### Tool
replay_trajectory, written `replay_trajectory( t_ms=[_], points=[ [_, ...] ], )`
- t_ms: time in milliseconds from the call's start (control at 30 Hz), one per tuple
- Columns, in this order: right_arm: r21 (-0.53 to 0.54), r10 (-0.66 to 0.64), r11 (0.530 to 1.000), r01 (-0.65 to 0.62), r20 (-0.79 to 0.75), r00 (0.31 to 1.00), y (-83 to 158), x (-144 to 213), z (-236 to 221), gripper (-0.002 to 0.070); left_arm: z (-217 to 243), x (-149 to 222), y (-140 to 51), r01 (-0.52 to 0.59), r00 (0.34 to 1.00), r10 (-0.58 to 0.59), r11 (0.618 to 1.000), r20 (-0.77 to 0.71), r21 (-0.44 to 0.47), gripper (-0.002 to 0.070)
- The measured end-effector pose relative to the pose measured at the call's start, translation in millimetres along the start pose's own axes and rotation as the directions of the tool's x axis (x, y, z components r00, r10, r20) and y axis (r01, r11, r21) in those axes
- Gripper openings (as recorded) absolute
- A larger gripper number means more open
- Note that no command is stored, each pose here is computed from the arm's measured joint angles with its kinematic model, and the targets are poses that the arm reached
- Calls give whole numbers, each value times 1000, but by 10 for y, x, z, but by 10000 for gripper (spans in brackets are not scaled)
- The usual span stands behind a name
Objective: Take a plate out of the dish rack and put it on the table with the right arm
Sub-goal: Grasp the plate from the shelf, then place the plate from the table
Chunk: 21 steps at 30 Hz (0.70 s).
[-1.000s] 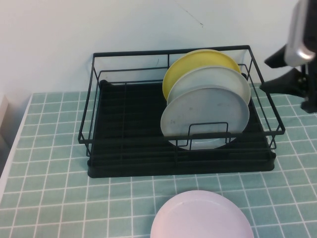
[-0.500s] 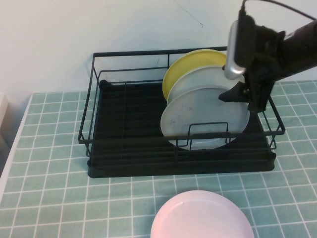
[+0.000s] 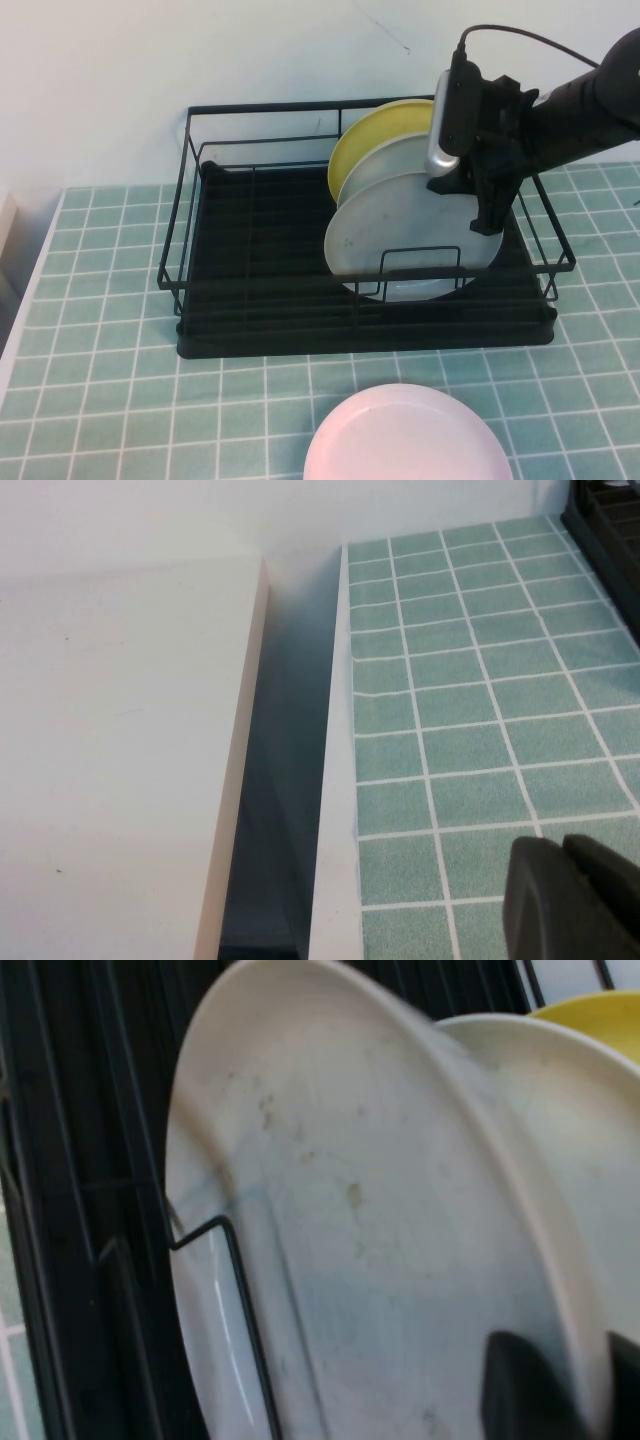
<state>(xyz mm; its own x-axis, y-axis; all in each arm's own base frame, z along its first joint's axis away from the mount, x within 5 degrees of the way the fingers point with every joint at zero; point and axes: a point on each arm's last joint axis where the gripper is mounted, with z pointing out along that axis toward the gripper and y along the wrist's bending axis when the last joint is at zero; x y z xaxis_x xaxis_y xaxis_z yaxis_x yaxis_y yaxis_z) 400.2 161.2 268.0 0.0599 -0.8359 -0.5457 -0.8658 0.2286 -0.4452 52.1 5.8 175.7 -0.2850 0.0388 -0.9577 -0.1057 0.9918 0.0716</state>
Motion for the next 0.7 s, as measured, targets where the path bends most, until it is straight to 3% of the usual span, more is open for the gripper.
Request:
replay_trajectory(
  t_ms=[67, 233, 433, 533, 700],
  points=[
    [6, -4, 1000, 4, -1, 1000, -8, -2, -3, 85, 0, 0, 0, 1, 1000, -1, 1000, 0, 0, -3],
    [38, 1, 999, -1, 9, 1000, -83, -110, -186, 84, 0, 0, -1, 2, 1000, -2, 1000, 0, 1, -3],
    [143, 147, 976, -167, 140, 979, -145, -510, -1052, 83, 0, 0, -1, 3, 1000, -3, 1000, 0, 1, -3],
    [126, 300, 937, -327, 196, 934, -51, -644, -1498, 83, 0, 0, -1, 4, 1000, -4, 1000, 0, 2, -3],
    [16, 573, 813, -582, 157, 805, 249, -694, -2082, 83, 0, 0, -1, 4, 1000, -4, 1000, 0, 2, -3]
  ],
)
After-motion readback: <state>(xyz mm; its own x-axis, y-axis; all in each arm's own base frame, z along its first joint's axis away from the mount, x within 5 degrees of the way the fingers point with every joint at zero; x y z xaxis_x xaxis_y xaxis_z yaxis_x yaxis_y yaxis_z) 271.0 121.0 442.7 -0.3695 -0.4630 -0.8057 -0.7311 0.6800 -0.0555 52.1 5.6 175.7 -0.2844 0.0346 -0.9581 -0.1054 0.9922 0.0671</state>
